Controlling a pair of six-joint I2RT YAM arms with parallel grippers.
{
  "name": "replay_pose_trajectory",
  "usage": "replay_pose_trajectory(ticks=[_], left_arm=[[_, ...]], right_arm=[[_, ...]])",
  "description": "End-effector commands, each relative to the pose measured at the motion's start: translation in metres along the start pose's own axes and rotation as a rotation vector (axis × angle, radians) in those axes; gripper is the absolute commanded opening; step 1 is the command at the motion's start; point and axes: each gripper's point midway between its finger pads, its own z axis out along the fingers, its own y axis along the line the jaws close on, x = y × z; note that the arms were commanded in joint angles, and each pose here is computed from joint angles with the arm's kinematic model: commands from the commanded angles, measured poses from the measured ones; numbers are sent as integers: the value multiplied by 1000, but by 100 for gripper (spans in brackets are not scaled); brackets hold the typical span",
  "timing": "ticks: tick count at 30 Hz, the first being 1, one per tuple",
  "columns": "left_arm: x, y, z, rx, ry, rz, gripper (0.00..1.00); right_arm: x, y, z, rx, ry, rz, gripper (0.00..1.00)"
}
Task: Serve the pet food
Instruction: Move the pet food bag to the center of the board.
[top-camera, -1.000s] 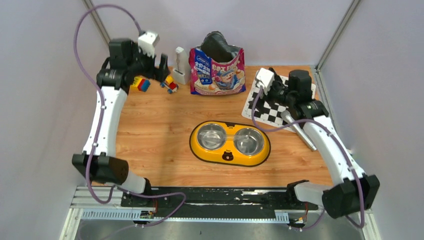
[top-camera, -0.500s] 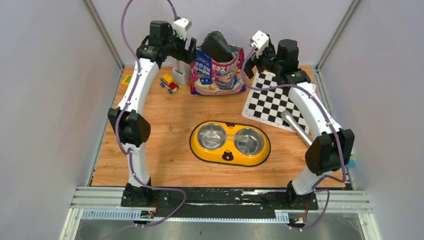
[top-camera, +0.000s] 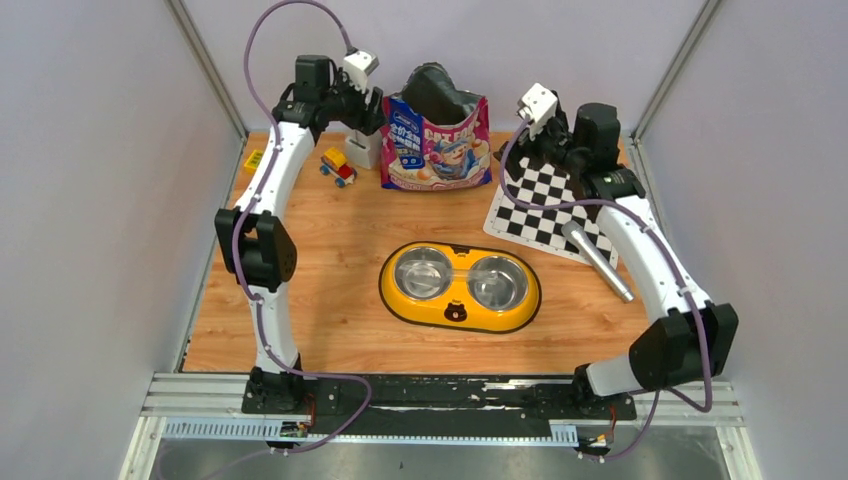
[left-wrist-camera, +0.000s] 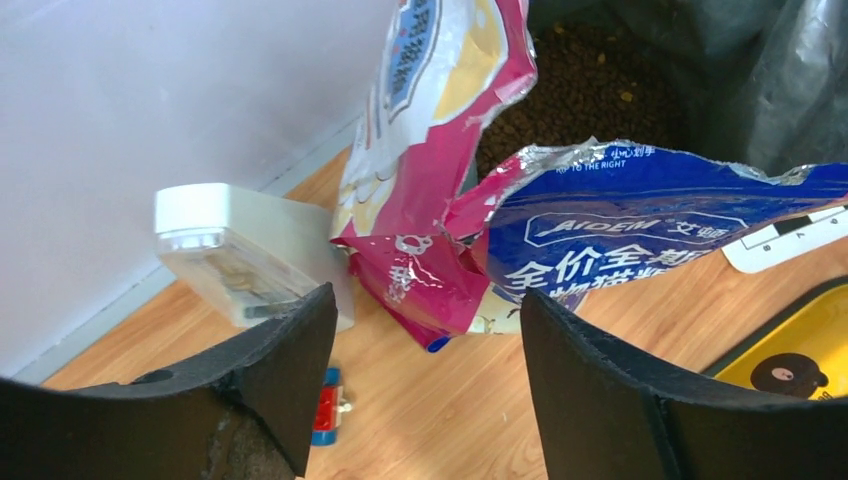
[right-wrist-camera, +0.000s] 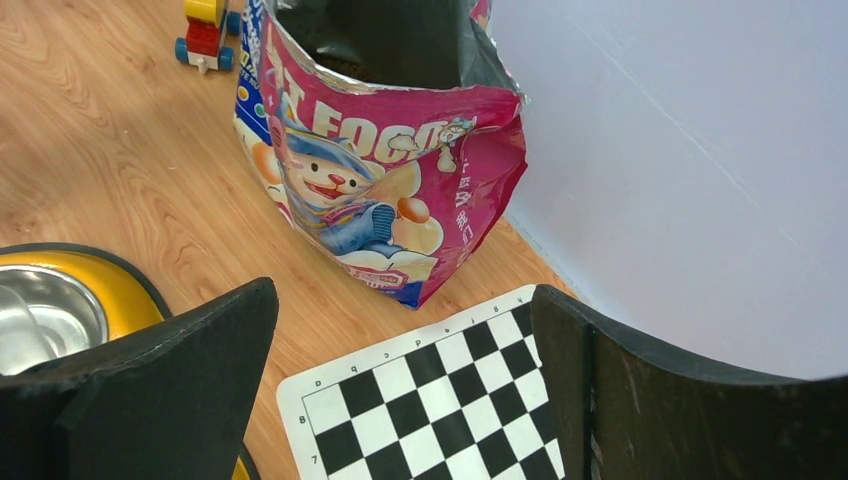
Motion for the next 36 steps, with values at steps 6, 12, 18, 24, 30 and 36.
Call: replay_pose_trajectory(ticks=[6, 12, 18, 24, 30, 36], left_arm=[[-29, 19, -14, 73, -124, 40, 65], [-20, 29, -12, 98, -135, 287, 77], [0, 42, 19, 104, -159, 390, 88], [9, 27, 43, 194, -220, 405, 87], [21, 22, 71, 195, -208, 436, 74], [26, 14, 79, 259, -212, 420, 33]], right_arm=[[-9, 7, -37, 23, -40, -2, 100], [-4, 19, -45, -14, -40, 29, 100], [0, 22, -48, -19, -33, 61, 100], [7, 20, -51, -8, -20, 82, 99], [10, 21, -55, -15, -22, 112, 99], [11, 18, -57, -10, -23, 121, 99]])
